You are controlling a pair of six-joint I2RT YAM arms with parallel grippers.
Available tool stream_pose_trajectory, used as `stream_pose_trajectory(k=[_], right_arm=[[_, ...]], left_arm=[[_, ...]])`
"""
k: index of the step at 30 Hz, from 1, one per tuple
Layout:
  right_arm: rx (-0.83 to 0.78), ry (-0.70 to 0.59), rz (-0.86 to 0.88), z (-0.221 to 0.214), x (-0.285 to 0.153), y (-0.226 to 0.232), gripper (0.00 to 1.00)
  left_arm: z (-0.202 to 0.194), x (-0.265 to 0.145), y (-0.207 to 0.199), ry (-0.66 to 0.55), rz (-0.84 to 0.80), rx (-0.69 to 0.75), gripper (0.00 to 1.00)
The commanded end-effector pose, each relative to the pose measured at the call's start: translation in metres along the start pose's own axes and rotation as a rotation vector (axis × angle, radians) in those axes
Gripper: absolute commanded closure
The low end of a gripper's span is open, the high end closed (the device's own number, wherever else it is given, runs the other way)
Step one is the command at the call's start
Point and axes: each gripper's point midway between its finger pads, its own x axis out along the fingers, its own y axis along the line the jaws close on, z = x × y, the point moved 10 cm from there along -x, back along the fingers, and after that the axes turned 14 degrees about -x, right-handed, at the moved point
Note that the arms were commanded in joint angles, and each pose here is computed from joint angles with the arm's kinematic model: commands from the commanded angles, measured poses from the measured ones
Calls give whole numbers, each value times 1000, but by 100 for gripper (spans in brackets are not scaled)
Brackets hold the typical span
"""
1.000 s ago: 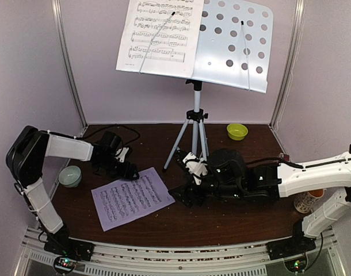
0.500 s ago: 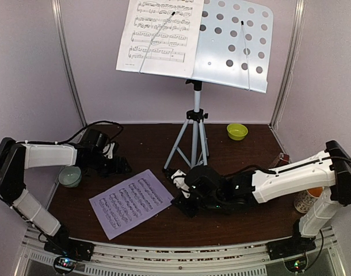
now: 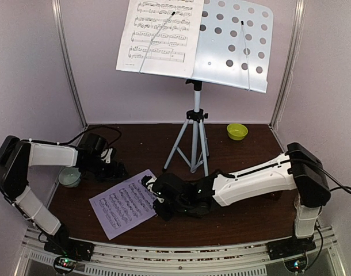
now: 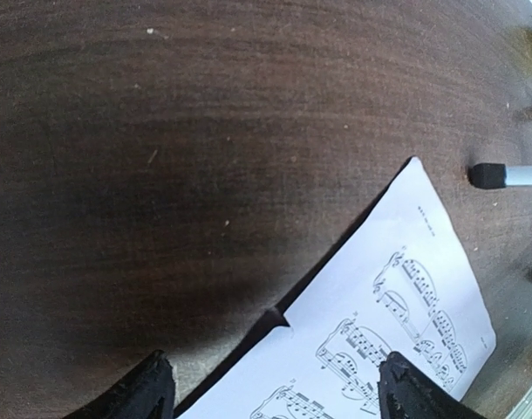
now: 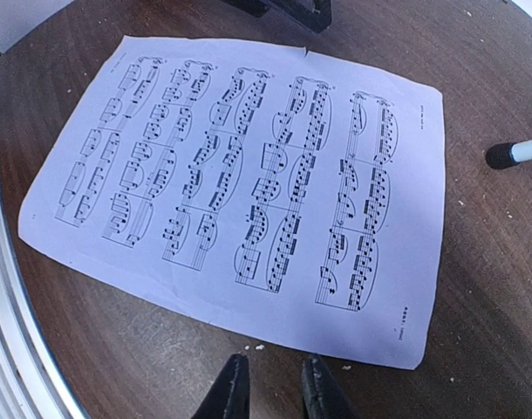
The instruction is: Set up the instrument practice props
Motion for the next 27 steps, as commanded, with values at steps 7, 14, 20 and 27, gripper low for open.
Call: stream_pose_trajectory(k=[7,14,20,27], right_arm=[[-55,142,-46,11,34,-13,81],[-158,296,-4,0,50,-16,84],[-180,383,-4,-17,58,-29,86],[-121,465,-45,-38,67,-78,86]], left_arm=[[-11,5,11,27,-10,9,17],[-16,3,13,32,-15,9,17],[-20,3,15,43,-17,7,17],[-31,6,16,84,-71,3,20]])
